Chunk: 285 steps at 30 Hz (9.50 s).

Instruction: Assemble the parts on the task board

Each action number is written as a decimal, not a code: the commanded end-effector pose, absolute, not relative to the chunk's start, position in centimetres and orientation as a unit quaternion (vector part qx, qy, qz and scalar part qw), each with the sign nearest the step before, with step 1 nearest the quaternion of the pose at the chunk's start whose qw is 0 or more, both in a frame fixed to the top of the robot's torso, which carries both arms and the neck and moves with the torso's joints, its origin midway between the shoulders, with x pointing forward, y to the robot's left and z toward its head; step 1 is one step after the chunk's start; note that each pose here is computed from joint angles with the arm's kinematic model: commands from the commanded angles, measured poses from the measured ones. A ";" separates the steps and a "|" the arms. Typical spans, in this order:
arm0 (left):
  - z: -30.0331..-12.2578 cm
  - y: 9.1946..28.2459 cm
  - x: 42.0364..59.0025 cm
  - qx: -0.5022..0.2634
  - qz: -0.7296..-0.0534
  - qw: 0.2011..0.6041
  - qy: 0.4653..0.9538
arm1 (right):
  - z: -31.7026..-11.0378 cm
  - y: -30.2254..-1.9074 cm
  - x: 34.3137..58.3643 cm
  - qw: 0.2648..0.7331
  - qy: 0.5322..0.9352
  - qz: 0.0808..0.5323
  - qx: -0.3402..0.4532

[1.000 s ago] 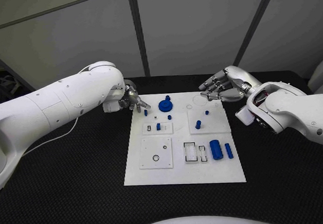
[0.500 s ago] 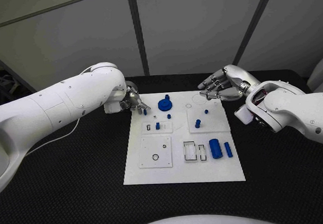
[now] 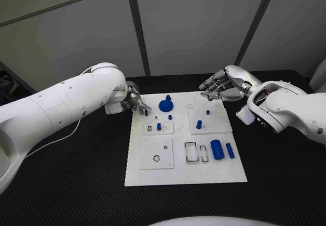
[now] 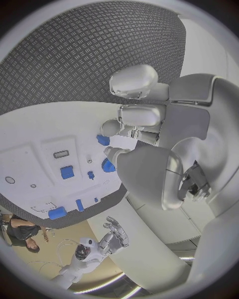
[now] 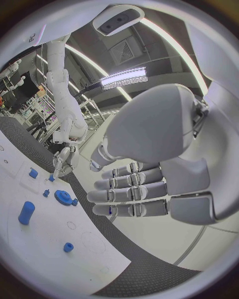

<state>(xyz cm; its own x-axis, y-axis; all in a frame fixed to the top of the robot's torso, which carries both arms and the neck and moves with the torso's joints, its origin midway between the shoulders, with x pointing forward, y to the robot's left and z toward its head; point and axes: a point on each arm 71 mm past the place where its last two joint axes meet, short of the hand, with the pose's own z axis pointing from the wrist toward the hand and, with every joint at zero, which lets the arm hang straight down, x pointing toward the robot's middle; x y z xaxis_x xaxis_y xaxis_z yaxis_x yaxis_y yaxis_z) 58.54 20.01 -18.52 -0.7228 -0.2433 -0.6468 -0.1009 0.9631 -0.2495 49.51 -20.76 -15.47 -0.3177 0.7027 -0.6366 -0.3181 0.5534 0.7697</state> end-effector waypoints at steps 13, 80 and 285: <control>-18.3 19.7 58.7 -0.102 -0.117 0.367 0.917 | -15.4 -20.6 49.5 0.563 0.678 0.453 0.138; -17.3 20.2 53.7 -0.083 -0.167 0.450 0.873 | -15.4 -21.0 49.5 0.567 0.676 0.451 0.139; -22.2 20.3 47.2 0.070 -0.305 0.570 0.760 | -15.4 -21.9 49.4 0.575 0.677 0.439 0.133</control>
<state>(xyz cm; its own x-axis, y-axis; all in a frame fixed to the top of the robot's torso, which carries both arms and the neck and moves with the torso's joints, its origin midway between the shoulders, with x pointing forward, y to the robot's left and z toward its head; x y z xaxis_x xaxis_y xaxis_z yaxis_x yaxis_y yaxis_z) 47.14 20.33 -22.36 -0.3399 -0.2317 -0.9115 0.4582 0.8056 -0.3756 49.40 -21.99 -15.52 -0.3041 0.6864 -0.6605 -0.3177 0.5806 0.7496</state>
